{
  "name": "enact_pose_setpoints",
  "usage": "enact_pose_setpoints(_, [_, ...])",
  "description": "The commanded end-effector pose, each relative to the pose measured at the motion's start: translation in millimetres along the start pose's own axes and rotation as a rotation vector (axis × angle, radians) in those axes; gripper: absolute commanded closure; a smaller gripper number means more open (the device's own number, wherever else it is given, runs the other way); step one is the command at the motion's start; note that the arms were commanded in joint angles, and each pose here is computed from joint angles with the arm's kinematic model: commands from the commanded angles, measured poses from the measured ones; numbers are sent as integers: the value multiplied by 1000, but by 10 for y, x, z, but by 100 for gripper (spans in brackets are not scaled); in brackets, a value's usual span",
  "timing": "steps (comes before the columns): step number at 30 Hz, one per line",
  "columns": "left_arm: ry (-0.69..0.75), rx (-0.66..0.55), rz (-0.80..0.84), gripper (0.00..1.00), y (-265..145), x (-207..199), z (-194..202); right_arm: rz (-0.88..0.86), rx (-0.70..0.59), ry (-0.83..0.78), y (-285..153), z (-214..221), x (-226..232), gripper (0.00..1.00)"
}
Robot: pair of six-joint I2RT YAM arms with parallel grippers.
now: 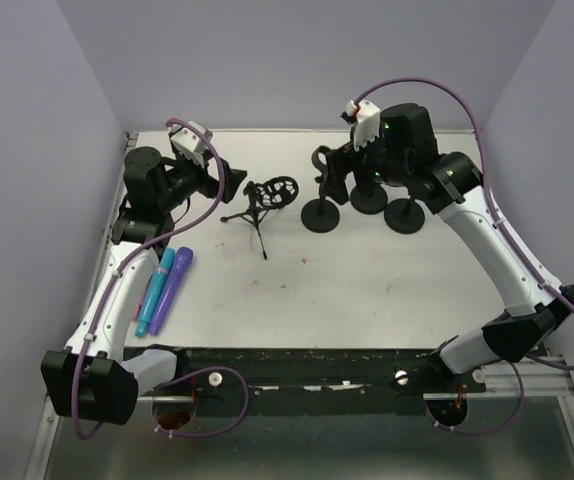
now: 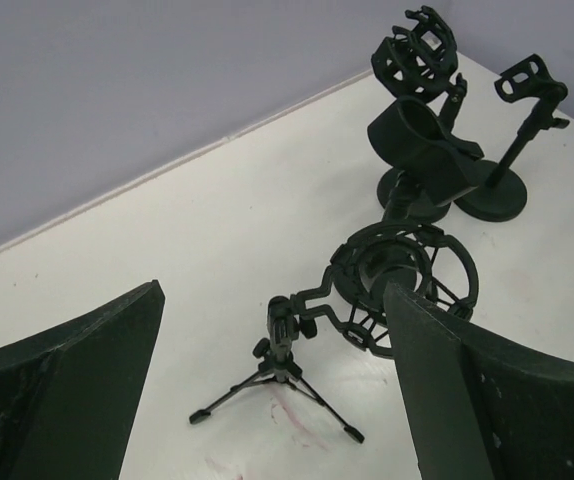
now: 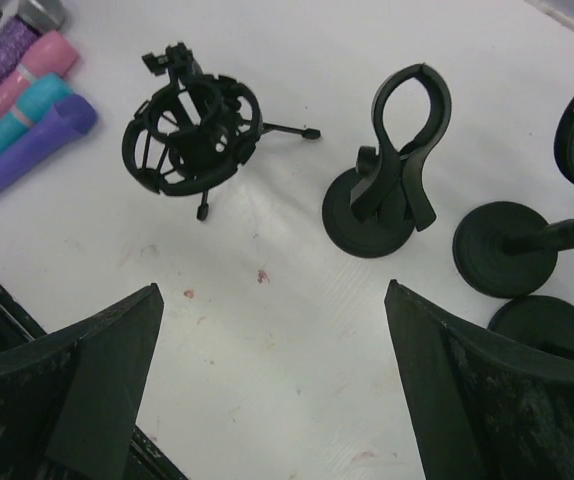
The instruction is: Remove the microphone from the stand
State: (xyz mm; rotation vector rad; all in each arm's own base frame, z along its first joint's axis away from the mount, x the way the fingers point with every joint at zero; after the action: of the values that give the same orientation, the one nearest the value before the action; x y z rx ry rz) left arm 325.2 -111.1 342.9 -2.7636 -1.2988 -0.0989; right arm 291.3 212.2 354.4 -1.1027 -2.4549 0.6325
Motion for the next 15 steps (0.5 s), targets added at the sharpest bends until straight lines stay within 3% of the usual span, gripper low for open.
enact_pose_setpoints(1, [-2, 48, -91, 2, -189, 53, -191, 97, -61, 140, 0, -271, -66, 0])
enact_pose_setpoints(10, [-27, 111, -293, 2, -631, 274, -416, 384, -386, 226, -184, -822, -405, 0])
enact_pose_setpoints(15, [-3, 108, -312, 2, -793, 274, -375, 506, -435, 249, -200, -828, -566, 0])
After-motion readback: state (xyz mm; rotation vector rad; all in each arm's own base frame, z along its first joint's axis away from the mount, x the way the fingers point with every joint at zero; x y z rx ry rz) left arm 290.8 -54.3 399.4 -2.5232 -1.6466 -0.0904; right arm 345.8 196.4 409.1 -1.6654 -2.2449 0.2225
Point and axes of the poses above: each gripper's point midway between its finger pads, its own y axis out along the fingers, its own x axis along the line the jaws close on, z = x × y, the point moved 5 cm from there along -y, back along the fingers, and after that the axes turned 6 degrees about y, right-handed, at the moved point
